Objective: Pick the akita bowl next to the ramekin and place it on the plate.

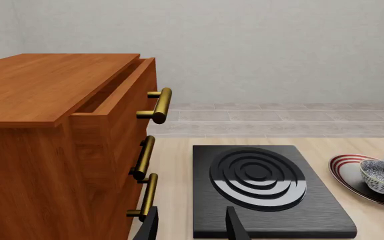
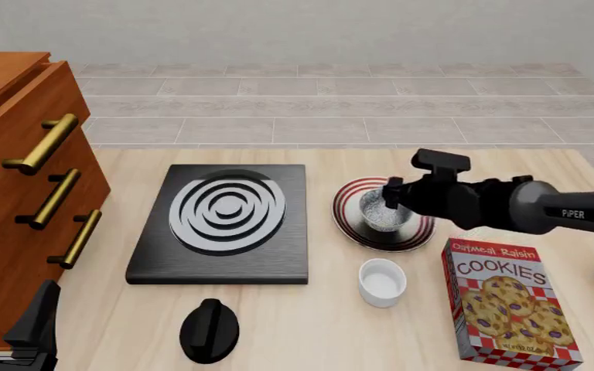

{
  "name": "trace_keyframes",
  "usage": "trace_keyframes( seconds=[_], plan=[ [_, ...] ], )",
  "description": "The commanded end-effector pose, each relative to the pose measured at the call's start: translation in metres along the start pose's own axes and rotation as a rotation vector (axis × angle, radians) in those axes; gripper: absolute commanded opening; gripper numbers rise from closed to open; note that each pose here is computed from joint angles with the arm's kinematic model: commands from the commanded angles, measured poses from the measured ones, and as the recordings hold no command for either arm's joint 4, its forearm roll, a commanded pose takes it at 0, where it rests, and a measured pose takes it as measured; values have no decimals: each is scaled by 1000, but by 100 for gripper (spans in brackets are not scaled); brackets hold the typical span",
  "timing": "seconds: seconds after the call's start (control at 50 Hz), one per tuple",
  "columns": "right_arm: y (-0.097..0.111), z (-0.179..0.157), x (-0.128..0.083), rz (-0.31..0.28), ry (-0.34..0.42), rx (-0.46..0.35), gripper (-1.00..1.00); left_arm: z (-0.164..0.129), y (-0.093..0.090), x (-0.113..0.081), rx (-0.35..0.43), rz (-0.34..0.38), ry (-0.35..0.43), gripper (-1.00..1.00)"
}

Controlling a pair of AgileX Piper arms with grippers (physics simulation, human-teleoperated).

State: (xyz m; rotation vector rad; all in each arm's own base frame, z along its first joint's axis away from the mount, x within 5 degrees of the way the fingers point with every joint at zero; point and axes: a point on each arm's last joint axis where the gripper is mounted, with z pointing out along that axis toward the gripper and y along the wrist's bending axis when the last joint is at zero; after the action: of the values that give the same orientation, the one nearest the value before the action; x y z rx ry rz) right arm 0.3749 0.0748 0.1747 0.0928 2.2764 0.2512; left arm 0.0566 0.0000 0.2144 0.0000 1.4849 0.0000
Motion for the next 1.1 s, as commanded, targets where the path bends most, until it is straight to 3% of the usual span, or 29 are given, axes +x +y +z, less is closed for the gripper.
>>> trace_keyframes(
  seconds=[0.02,1.1],
  plan=[
    [-1,-12,-4,2,-15,1,100,0,0,0,0,0,0,100],
    [-9,-85,-17,30,-104,4,100,0,0,0,0,0,0,100]
  ],
)
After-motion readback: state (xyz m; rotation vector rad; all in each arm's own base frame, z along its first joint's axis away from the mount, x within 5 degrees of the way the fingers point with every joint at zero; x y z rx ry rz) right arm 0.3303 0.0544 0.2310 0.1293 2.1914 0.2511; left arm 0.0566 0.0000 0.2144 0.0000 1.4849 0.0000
